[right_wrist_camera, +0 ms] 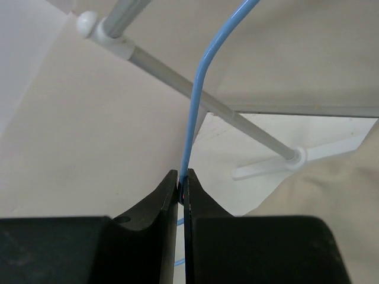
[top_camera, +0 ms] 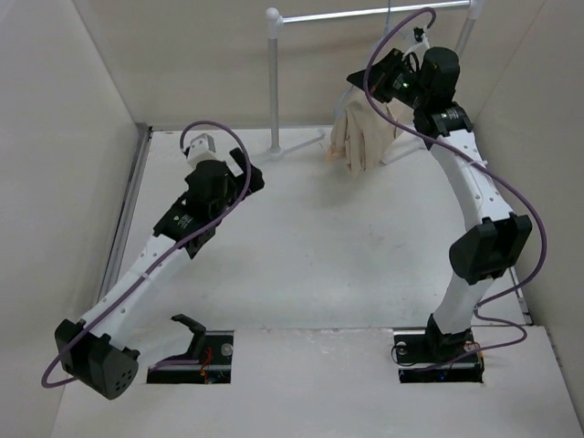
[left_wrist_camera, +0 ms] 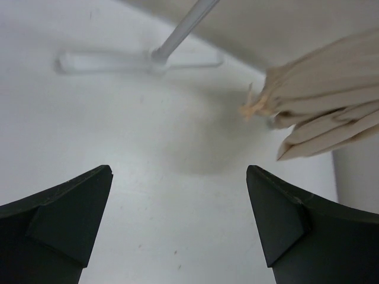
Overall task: Place the trousers on the hanger
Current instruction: Place the hanger at the clothesline, then reset both arms
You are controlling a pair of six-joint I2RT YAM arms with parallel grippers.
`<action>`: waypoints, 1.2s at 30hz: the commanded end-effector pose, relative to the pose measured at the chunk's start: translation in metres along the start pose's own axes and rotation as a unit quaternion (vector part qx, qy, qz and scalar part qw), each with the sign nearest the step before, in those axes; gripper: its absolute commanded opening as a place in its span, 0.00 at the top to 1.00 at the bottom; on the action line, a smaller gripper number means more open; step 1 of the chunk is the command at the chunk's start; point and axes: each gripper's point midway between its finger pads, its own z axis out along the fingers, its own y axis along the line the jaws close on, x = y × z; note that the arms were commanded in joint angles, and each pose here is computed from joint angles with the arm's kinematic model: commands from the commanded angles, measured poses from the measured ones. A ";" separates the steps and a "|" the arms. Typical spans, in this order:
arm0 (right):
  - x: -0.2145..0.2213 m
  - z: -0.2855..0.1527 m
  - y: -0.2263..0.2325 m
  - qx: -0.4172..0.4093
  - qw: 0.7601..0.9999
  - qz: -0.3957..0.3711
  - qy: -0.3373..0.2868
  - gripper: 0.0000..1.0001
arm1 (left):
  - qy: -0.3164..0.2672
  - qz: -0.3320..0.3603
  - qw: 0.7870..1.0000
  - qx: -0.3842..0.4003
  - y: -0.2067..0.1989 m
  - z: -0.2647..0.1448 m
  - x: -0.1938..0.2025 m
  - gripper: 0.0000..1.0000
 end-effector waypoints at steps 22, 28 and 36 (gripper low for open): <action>-0.046 -0.028 -0.024 0.040 0.998 -0.024 -0.051 0.00 | 0.151 -0.034 0.981 -0.118 0.058 0.042 0.079 0.00; -0.033 -0.075 -0.027 0.088 0.993 -0.022 -0.080 0.00 | 0.163 -0.019 0.980 -0.117 0.055 0.040 0.084 0.00; 0.075 -0.159 -0.126 0.275 0.959 0.022 -0.067 0.00 | 0.199 0.023 0.974 -0.103 0.048 0.036 0.108 0.00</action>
